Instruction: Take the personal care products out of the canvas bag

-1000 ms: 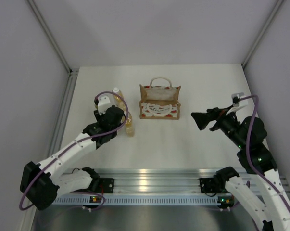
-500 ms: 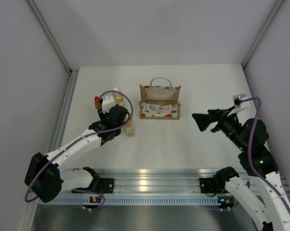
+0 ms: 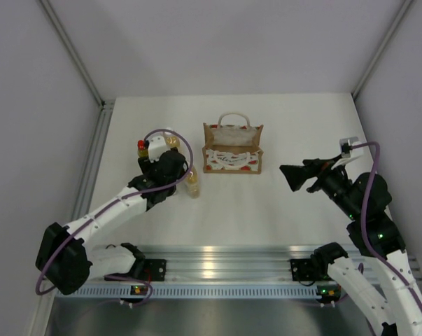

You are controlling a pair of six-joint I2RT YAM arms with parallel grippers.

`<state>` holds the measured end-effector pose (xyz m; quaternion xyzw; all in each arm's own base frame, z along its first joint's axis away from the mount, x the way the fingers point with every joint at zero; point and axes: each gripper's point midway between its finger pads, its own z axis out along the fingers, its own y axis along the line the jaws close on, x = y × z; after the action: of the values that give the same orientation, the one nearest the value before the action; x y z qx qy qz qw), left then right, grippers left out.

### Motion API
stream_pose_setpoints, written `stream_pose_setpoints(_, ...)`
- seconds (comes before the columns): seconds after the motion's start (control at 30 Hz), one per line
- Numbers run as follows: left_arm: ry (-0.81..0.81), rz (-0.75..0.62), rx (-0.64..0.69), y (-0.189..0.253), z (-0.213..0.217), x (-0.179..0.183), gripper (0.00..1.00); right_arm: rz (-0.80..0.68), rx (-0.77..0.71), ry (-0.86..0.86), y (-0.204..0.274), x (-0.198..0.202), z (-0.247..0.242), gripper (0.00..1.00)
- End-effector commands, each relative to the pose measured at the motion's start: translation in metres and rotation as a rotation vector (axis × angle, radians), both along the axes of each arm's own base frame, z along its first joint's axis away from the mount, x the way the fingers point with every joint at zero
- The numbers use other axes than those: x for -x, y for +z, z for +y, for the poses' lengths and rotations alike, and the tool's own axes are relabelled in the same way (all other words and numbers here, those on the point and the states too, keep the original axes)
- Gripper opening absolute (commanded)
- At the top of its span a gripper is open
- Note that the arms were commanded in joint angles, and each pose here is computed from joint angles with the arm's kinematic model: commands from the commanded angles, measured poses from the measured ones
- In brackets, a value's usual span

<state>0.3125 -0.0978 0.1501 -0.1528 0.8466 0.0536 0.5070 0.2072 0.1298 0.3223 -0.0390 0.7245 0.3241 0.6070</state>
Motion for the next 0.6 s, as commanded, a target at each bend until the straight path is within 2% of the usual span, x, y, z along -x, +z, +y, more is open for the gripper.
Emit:
stream_pose_setpoints(0.0,0.002,-0.121,0.090,0.045,-0.008,-0.013,0.82,-0.014,0.017,-0.001,0.001,0.001,-0.001,0.99)
stream_pose_setpoints(0.43,-0.012,-0.166,0.085,0.112,0.006,0.005,0.87,-0.008,0.048,-0.042,-0.003,-0.006,-0.007,1.00)
stream_pose_setpoints(0.5,-0.023,-0.133,0.060,0.115,0.009,0.009,0.98,0.001,0.071,-0.071,-0.006,-0.009,-0.013,0.99)
stream_pose_setpoints(0.57,-0.028,-0.137,0.055,0.129,0.010,0.011,0.99,0.007,0.089,-0.133,-0.008,-0.014,-0.023,0.99)
